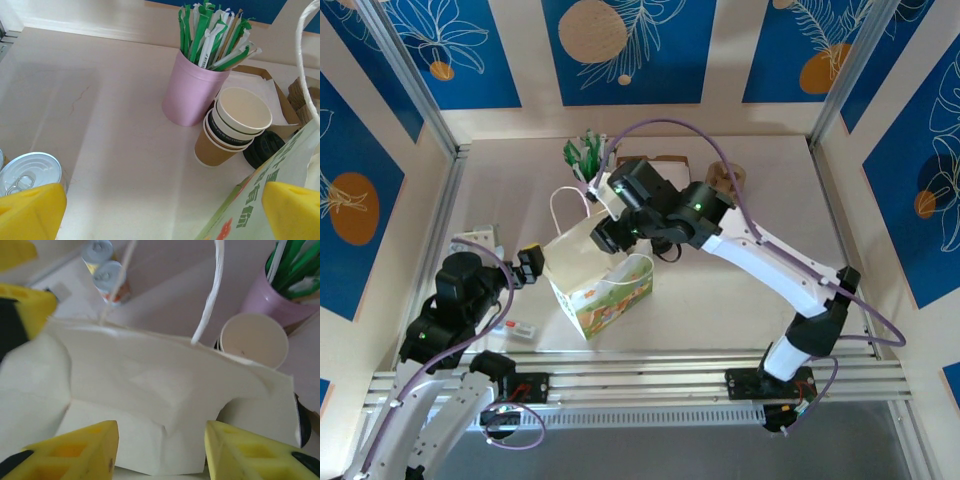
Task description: Pack the takeout coffee
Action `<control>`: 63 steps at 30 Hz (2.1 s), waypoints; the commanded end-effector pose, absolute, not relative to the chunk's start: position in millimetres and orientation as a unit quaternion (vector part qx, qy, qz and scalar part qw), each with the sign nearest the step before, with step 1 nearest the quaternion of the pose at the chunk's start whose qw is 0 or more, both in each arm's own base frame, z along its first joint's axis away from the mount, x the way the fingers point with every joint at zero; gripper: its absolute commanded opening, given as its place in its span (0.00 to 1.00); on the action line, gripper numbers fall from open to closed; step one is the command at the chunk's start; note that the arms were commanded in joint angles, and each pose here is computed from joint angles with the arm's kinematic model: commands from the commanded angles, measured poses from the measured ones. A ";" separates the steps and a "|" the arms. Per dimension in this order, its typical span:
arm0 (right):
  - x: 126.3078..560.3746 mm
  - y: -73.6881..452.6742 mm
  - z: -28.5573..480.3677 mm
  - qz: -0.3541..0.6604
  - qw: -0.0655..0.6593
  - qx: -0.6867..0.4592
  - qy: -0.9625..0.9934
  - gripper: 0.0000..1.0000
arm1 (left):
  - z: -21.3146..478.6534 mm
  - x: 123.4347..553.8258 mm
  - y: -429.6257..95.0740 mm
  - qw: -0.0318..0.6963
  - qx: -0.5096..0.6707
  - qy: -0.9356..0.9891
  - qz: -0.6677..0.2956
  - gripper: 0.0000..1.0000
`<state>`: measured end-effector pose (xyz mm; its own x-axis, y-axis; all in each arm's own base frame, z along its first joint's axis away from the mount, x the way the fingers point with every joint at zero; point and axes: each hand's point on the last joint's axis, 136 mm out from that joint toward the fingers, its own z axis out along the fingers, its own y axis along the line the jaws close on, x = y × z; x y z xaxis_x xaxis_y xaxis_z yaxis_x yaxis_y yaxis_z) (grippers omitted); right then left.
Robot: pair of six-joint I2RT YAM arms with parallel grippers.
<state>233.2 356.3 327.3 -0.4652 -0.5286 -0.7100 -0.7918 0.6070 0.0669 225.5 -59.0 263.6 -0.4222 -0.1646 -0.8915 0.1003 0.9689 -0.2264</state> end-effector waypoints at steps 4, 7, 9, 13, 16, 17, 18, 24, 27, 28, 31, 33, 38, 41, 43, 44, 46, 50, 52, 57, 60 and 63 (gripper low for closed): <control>232.6 336.6 377.4 0.279 0.364 -0.358 0.814 0.61 | 308.2 215.5 -63.6 0.598 -0.010 0.784 -0.166 1.00; 238.9 318.2 385.1 0.295 0.373 -0.331 0.815 0.68 | 347.5 209.1 -51.9 0.647 -0.032 0.743 -0.167 1.00; 242.6 303.6 389.6 0.313 0.377 -0.308 0.815 0.70 | 366.7 207.2 -46.7 0.672 -0.037 0.722 -0.162 1.00; 253.1 266.9 394.2 0.304 0.401 -0.259 0.824 0.73 | 380.7 214.2 -42.6 0.682 -0.039 0.717 -0.139 1.00; 269.0 218.2 400.5 0.268 0.450 -0.189 0.831 0.83 | 382.1 224.7 -36.6 0.675 -0.041 0.730 -0.099 1.00; 274.6 199.5 400.2 0.254 0.466 -0.160 0.832 0.89 | 380.5 229.3 -30.9 0.668 -0.052 0.738 -0.079 1.00; 279.5 180.2 401.3 0.240 0.483 -0.132 0.831 0.92 | 378.5 233.4 -26.0 0.663 -0.061 0.743 -0.060 1.00; 298.5 80.6 362.6 0.159 0.525 0.030 0.835 0.99 | 362.6 263.3 -14.9 0.621 -0.090 0.779 0.000 1.00; 303.2 44.0 323.7 0.109 0.519 0.086 0.843 0.99 | 347.5 278.4 3.5 0.589 -0.132 0.797 0.030 1.00; 304.5 33.1 311.1 0.088 0.523 0.102 0.842 0.99 | 342.2 283.7 8.9 0.580 -0.144 0.801 0.028 1.00; 307.6 9.0 283.2 0.059 0.543 0.143 0.825 0.99 | 326.3 298.8 21.3 0.551 -0.178 0.815 0.019 1.00; 309.6 -5.9 264.4 0.041 0.555 0.165 0.815 0.99 | 308.8 310.7 29.8 0.530 -0.199 0.824 0.025 1.00; 322.3 -39.3 210.2 -0.005 0.566 0.194 0.801 0.99 | 266.1 334.9 44.6 0.541 -0.180 0.817 0.090 1.00; 338.5 -40.7 183.8 0.000 0.550 0.193 0.812 0.99 | 242.4 338.4 51.8 0.545 -0.176 0.811 0.119 1.00; 353.7 -37.0 174.6 0.001 0.557 0.169 0.813 0.99 | 227.8 343.2 49.0 0.540 -0.168 0.816 0.116 1.00; 362.4 -33.5 171.4 0.000 0.561 0.149 0.814 0.99 | 218.6 345.0 50.5 0.533 -0.170 0.820 0.121 1.00; 376.0 -28.6 160.6 -0.005 0.562 0.121 0.818 0.99 | 199.9 350.7 49.0 0.526 -0.166 0.825 0.121 1.00; 392.6 -24.2 148.2 0.000 0.548 0.092 0.832 0.99 | 171.8 363.1 47.3 0.544 -0.138 0.817 0.133 1.00; 399.6 -25.4 153.3 0.002 0.567 0.090 0.819 0.99 | 161.4 368.2 48.1 0.549 -0.133 0.813 0.139 1.00; 399.4 -23.0 155.0 0.013 0.573 0.082 0.815 0.99 | 140.4 377.8 44.9 0.571 -0.126 0.801 0.133 1.00; 391.9 -17.9 154.2 0.015 0.575 0.070 0.815 0.99 | 122.0 384.7 37.0 0.559 -0.100 0.814 0.122 1.00; 388.6 -18.7 154.3 0.015 0.578 0.073 0.813 0.99 | 109.4 385.4 31.9 0.564 -0.089 0.813 0.112 1.00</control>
